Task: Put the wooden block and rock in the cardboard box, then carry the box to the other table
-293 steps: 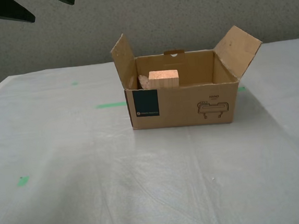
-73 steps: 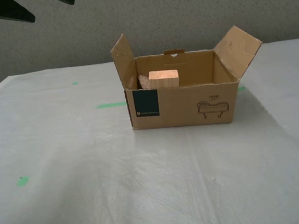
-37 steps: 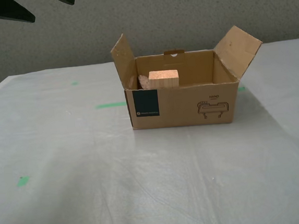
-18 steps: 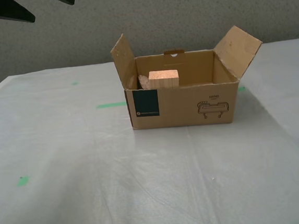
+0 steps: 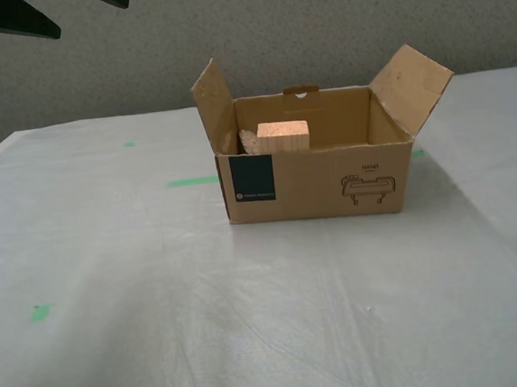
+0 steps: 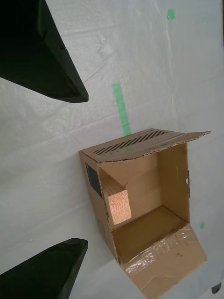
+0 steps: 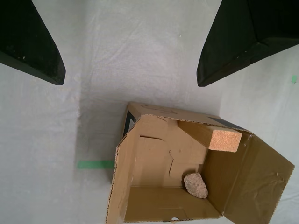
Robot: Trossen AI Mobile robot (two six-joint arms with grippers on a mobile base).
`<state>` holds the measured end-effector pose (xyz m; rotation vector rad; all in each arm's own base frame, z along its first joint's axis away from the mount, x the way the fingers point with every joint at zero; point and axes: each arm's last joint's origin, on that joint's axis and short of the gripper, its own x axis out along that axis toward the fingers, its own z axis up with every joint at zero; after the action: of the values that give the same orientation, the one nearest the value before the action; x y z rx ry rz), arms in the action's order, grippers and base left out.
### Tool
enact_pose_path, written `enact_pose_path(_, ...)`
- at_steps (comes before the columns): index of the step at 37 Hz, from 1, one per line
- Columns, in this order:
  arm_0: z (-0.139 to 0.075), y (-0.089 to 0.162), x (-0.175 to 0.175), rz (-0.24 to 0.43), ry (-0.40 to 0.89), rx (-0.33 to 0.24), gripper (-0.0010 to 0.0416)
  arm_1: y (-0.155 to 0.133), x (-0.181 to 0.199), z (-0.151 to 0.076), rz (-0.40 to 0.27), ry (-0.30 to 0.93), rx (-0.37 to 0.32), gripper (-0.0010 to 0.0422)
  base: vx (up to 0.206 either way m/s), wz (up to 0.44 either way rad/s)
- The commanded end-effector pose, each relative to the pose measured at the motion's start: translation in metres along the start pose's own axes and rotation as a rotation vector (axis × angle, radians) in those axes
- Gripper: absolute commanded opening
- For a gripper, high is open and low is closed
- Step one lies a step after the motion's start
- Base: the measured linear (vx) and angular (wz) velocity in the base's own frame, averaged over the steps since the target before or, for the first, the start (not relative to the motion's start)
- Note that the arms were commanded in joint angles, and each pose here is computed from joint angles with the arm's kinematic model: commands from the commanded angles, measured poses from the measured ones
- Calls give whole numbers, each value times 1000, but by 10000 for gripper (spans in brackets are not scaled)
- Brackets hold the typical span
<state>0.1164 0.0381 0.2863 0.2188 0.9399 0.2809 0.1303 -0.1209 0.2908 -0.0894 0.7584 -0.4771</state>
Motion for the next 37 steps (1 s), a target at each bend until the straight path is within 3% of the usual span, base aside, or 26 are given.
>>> enact_pose_path(1, 0, 0, 0, -3, -2, 3, 394, 0, 0, 0, 0, -4, -3, 398, 0, 0)
enact_pose_path(37, 0, 0, 0, -3, -2, 3, 394, 0, 0, 0, 0, -4, -3, 398, 0, 0)
